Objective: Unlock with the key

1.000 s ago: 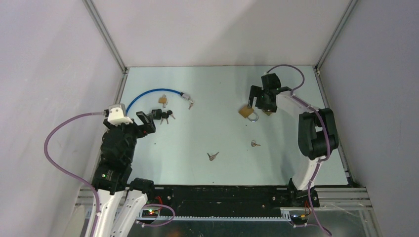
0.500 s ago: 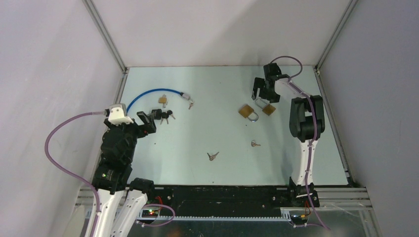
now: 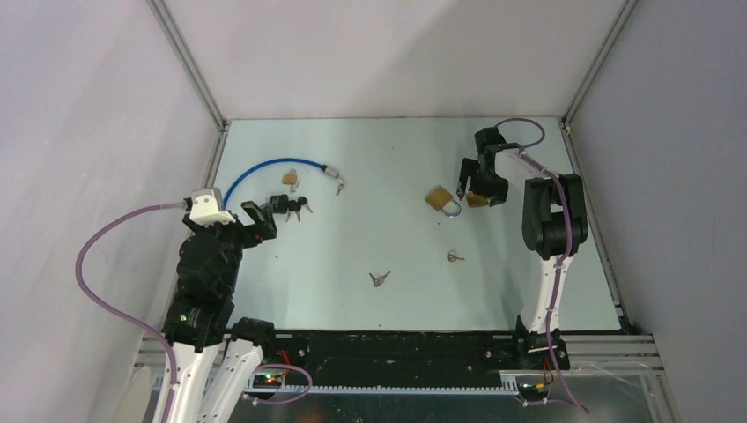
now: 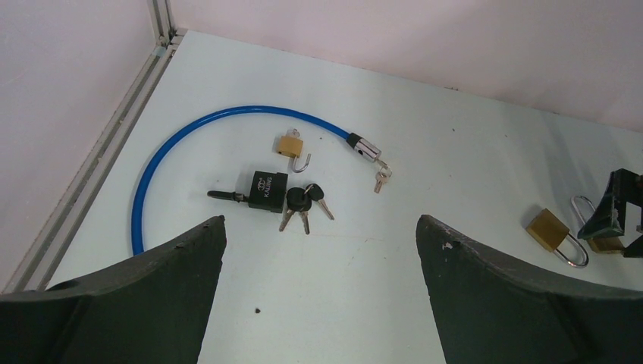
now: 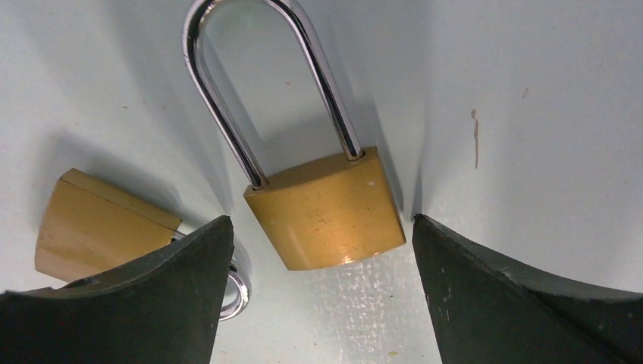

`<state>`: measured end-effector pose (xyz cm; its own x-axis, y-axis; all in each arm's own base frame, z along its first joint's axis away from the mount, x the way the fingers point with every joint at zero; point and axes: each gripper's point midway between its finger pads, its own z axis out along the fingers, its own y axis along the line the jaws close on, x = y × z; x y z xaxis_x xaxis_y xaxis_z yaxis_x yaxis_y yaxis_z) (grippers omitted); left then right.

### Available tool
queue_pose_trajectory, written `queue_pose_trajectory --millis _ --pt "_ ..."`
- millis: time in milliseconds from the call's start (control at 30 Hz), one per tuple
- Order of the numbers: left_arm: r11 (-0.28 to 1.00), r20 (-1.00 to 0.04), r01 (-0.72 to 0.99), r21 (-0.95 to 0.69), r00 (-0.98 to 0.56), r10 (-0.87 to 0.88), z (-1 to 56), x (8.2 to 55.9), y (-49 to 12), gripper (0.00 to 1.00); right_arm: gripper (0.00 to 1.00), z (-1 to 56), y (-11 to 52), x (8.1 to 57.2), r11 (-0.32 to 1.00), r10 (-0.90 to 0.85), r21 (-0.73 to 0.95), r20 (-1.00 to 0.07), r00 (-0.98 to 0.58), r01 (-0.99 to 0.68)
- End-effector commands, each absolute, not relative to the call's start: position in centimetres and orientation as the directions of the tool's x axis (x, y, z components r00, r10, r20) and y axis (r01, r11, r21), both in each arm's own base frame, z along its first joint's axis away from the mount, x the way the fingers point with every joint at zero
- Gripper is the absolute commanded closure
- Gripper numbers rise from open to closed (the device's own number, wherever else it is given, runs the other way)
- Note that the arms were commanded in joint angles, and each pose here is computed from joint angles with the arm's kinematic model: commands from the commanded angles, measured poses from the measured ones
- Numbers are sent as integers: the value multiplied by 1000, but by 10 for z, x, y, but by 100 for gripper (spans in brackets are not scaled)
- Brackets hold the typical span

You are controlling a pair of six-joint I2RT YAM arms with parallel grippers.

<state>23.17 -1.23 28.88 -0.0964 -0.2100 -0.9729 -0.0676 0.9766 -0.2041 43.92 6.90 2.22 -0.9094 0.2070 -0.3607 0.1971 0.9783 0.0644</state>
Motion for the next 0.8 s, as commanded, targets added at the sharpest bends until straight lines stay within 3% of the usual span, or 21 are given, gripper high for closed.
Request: queue_pose_trajectory --millis 0,767 --pt "979 -977 -52 -198 -69 -202 296 232 -13 2 11 35 64 436 973 227 48 -381 -896 226" --pt "979 -976 -55 -194 -86 -199 291 235 -14 2 21 21 74 461 991 124 -3 -386 -914 136"
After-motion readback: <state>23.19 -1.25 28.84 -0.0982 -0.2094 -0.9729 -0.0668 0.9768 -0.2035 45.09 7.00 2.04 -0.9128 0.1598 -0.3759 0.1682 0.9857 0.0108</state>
